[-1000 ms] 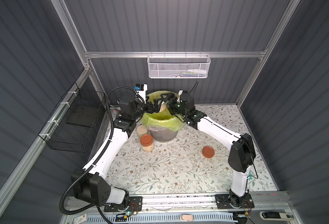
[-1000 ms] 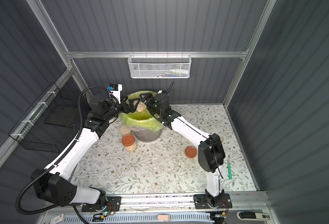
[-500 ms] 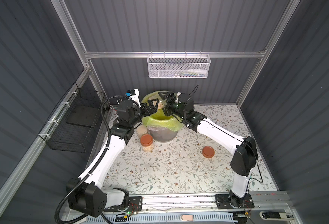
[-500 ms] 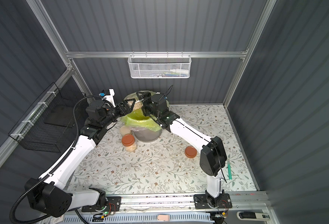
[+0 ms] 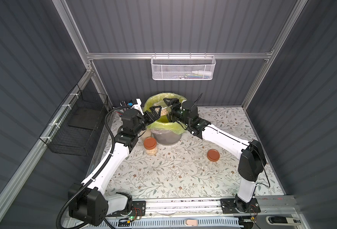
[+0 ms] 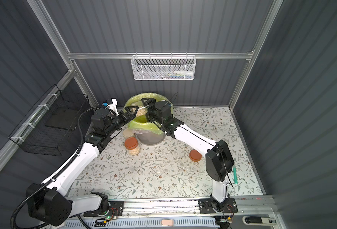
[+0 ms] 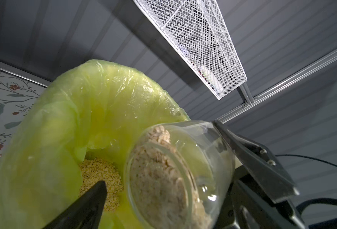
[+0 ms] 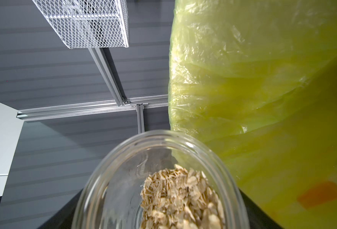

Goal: Empty expired oatmeal from jars
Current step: Pour the expired oatmeal into the trash bin.

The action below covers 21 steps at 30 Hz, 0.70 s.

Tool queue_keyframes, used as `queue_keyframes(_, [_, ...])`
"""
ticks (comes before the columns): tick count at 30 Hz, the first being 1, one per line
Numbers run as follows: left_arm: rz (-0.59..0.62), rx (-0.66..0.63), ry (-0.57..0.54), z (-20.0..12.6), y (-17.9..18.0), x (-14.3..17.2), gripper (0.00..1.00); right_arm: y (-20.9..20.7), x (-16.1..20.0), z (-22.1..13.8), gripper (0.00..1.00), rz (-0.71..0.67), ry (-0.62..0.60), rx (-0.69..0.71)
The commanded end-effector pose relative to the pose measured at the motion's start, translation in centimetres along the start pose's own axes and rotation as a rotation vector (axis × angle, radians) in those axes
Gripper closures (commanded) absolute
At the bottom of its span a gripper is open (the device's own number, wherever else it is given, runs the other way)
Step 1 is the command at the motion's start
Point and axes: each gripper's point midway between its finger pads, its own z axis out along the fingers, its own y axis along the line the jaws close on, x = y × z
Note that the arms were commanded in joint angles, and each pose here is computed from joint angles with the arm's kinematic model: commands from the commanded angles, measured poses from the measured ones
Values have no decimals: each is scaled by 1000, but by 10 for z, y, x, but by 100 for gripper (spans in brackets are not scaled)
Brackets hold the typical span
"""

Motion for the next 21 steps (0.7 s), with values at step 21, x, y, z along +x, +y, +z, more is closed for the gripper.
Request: queue_keyframes(21, [-169,20,-187,5,-18,-35,0,50,10,18,49,277,47,-94])
